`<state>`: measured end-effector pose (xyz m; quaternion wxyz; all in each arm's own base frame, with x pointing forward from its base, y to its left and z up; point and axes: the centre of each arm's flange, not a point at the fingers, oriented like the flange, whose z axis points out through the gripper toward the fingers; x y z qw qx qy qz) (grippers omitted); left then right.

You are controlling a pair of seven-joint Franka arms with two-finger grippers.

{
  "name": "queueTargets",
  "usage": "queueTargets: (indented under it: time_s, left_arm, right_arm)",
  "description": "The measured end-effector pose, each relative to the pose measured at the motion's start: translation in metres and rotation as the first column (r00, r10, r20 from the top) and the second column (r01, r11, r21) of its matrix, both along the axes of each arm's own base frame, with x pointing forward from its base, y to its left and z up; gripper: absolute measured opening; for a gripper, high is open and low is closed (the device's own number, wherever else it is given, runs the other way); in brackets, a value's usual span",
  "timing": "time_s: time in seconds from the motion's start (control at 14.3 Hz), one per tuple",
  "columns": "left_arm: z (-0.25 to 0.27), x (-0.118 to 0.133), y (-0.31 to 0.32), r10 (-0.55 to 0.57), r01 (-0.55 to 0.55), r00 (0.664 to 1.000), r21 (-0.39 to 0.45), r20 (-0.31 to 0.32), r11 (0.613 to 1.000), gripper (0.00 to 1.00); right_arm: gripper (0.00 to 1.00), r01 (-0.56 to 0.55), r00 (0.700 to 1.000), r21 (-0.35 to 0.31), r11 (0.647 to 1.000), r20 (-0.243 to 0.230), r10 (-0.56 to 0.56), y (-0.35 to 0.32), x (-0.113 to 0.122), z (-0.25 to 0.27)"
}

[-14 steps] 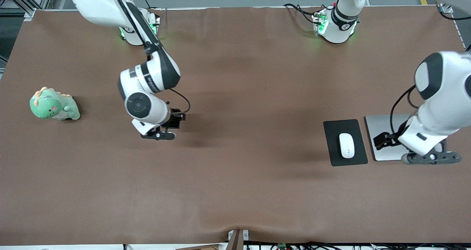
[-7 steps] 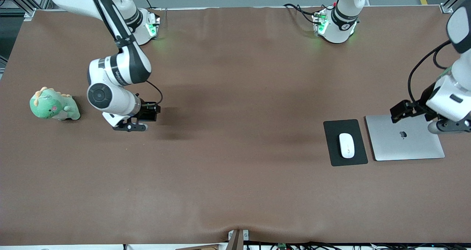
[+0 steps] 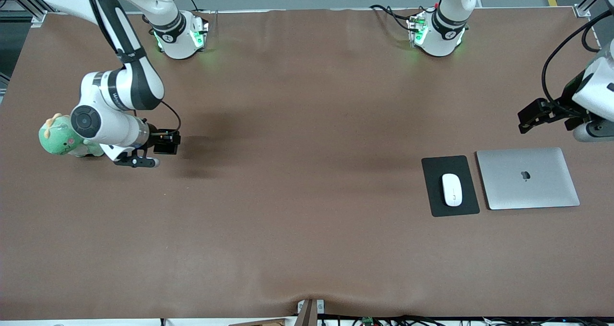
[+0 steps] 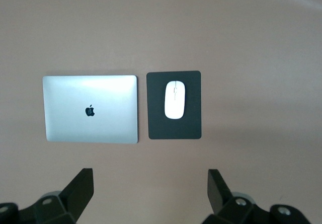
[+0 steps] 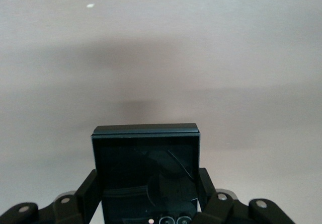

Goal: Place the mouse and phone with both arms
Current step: 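Carry the black phone toward the green plush toy with the right gripper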

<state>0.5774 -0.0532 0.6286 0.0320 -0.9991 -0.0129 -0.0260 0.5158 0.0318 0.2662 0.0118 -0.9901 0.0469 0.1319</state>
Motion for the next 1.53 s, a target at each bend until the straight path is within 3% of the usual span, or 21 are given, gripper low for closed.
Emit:
queueTargets:
  time_s: [0.21,0.49,0.77,1.12,1.53]
  left_arm:
    - [0.005,-0.007,0.0,0.001,-0.001,1.0,0.004,-0.014,1.0,1.0]
    - [0.017,-0.02,0.0,0.003,-0.002,1.0,0.01,-0.026,1.0,1.0]
    - [0.021,-0.023,-0.003,-0.001,0.001,1.0,0.001,-0.022,1.0,1.0]
    - [0.024,-0.035,-0.005,-0.003,0.003,1.0,0.007,-0.026,1.0,1.0]
    - [0.019,-0.035,-0.005,-0.002,0.002,0.999,0.008,-0.037,1.0,1.0]
  right_arm:
    - [0.79,0.004,1.0,-0.015,1.0,0.006,-0.003,-0.028,-0.007,-0.011]
    - [0.79,0.013,0.998,-0.014,1.0,0.067,-0.012,-0.059,-0.021,-0.031]
    - [0.79,-0.004,0.996,-0.004,1.0,0.091,0.004,-0.099,-0.031,-0.054]
    - [0.79,-0.03,0.998,0.009,1.0,0.064,0.029,-0.12,-0.04,-0.091]
    - [0.79,-0.033,0.998,0.011,0.999,0.058,0.032,-0.12,-0.041,-0.098]
